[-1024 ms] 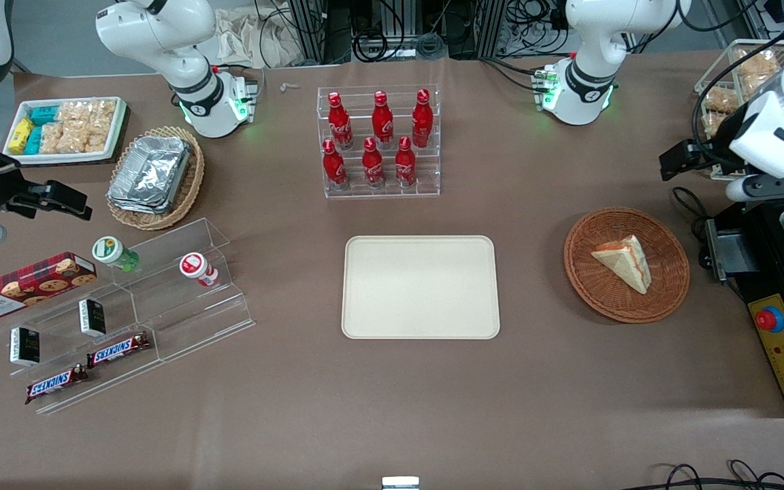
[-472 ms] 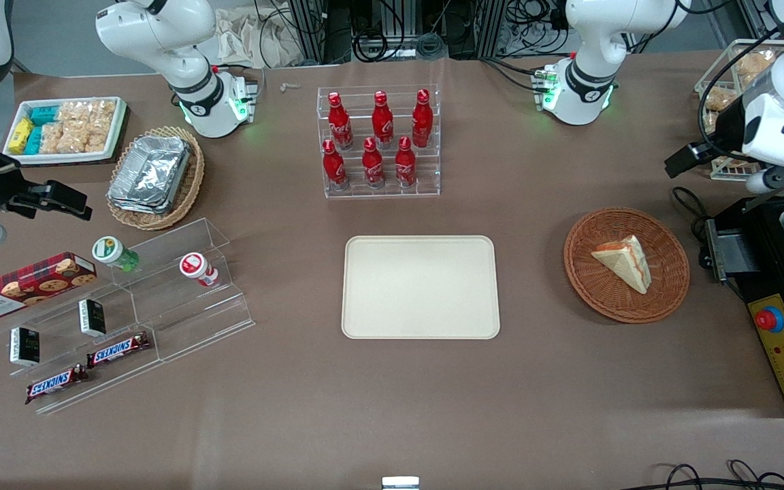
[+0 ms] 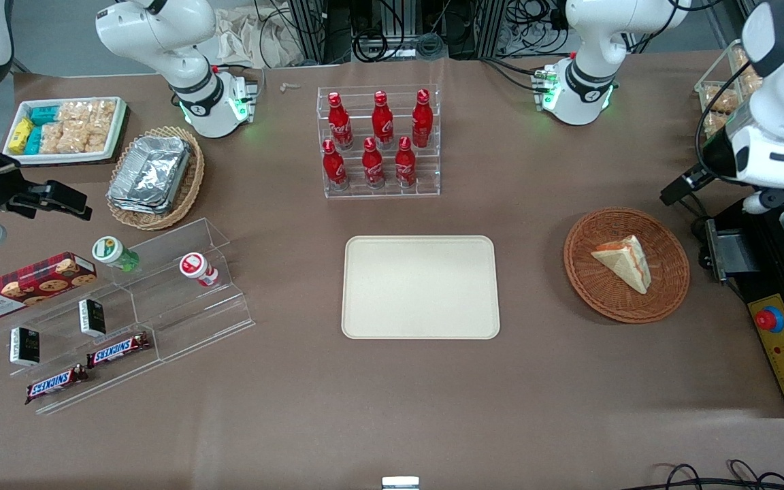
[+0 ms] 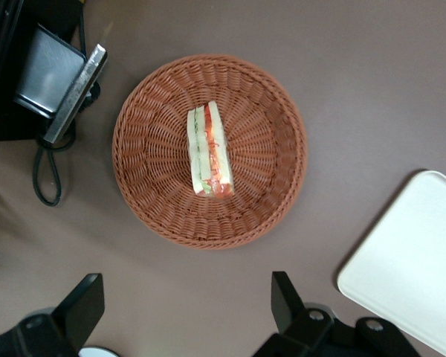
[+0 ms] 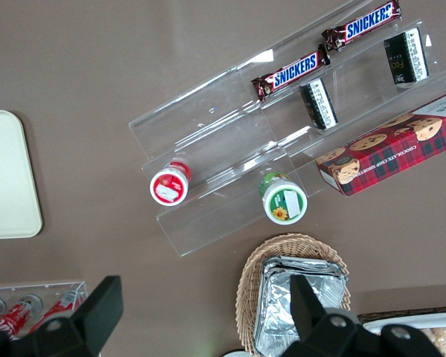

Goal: Place sandwich from basket to tray
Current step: 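Lower the open left gripper around the wrapped sandwich in the basket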

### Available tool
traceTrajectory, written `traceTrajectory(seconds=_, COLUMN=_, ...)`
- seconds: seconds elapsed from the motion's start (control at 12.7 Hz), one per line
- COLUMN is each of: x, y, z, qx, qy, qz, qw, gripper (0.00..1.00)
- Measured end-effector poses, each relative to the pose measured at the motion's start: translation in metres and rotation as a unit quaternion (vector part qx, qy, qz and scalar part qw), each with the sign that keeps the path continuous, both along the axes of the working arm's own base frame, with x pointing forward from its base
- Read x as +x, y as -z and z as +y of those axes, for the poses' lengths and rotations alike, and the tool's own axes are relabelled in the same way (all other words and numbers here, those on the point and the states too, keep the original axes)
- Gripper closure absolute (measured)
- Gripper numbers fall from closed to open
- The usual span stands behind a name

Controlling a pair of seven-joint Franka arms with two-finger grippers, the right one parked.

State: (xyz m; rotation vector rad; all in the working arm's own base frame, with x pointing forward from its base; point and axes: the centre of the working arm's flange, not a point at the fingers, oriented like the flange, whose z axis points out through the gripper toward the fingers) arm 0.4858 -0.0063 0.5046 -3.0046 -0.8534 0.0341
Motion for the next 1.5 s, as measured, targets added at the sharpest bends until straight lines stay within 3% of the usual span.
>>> traceTrajectory(seconds=0.39, x=0.004, y=0.049, z=0.0, qx=0.002, qy=-0.062, qz=0.004, qw=0.9981, gripper=0.0)
traceTrajectory(seconds=0.94, x=0.025, y=0.134, z=-0.004, qx=0.022, qy=-0.104, qz=0.051, qw=0.993, gripper=0.0)
traceTrajectory(seconds=1.5, x=0.032, y=0.183, z=0.003, qx=0.034, qy=-0.11, qz=0.065, qw=0.9912, gripper=0.0)
